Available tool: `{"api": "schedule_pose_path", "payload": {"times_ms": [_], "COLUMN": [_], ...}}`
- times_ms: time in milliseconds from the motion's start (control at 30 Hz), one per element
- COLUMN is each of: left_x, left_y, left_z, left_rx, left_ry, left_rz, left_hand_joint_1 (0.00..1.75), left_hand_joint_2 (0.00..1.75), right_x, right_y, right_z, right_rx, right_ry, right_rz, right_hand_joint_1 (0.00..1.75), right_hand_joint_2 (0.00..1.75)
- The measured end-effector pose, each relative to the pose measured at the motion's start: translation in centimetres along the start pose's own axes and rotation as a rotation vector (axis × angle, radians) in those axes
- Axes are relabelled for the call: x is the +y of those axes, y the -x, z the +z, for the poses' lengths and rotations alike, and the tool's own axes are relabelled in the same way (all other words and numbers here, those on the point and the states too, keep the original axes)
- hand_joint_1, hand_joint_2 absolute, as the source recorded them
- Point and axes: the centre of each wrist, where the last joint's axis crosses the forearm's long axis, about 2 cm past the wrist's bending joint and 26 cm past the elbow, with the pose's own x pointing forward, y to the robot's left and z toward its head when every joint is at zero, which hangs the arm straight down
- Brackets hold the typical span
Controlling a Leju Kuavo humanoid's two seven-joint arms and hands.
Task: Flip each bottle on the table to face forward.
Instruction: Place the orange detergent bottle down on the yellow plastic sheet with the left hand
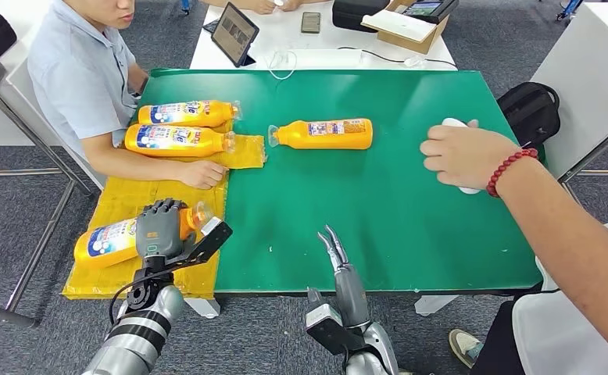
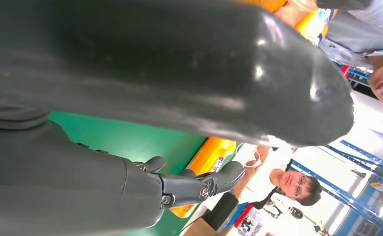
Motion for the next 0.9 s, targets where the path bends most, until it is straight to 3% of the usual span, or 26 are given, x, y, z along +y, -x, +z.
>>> {"api": "schedule_pose_path", "payload": {"times_ms": [133,167,433,700,800,900], "left_x": [-1.0,-1.3,-3.1,-3.8,-3.6,-3.0], "left_y": [0.5,0.5,-1.6,-4.3,-5.1,-5.9], "left_z": [0.6,0.7,1.3,2.4,2.9,3.4], "left_rx": [0.041,0.039,-0.019,-0.049,-0.053,-0.076], "left_ry": [0.06,0.073,0.22,0.278,0.241,0.112], "left_rz": [0.036,0.06,0.449,0.637,0.703,0.753], "left_hand_joint_1": [0.08,0.0,0.0,0.0,0.0,0.0], "left_hand_joint_2": [0.0,0.0,0.0,0.0,0.0,0.0], "right_x": [0.1,0.1,0.1,0.0,-0.1,-0.1], "right_y": [0.1,0.2,0.4,0.6,0.7,0.7], "right_z": [0.0,0.0,0.1,0.3,0.4,0.4], "right_rx": [0.009,0.012,0.032,0.047,0.051,0.055], "right_ry": [0.005,0.007,0.022,0.047,0.054,0.06], "right_rz": [0.001,0.001,0.007,0.021,0.023,0.023], "right_hand_joint_1": [0.0,0.0,0.0,0.0,0.0,0.0], "right_hand_joint_2": [0.0,0.0,0.0,0.0,0.0,0.0]}}
